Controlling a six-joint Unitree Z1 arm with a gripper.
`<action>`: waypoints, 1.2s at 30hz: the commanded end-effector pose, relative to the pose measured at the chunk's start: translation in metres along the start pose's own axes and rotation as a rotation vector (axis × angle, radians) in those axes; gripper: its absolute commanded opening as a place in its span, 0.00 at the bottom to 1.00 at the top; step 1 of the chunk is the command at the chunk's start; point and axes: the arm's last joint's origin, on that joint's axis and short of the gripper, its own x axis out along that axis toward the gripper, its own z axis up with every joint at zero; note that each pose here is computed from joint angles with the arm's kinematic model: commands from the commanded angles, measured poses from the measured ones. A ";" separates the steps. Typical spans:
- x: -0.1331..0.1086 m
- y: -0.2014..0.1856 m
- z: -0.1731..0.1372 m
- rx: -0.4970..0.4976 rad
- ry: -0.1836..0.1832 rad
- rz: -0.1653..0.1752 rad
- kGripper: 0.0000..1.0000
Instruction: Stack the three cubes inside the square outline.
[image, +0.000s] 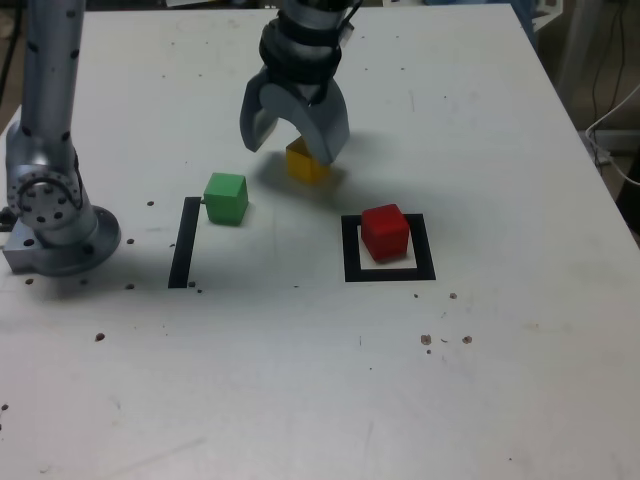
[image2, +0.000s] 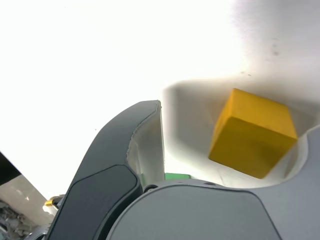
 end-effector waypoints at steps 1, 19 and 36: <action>0.002 -0.004 0.002 0.004 -0.016 0.008 0.78; 0.003 -0.006 0.007 -0.034 -0.095 0.061 0.25; 0.001 -0.007 0.007 -0.025 -0.123 0.062 0.11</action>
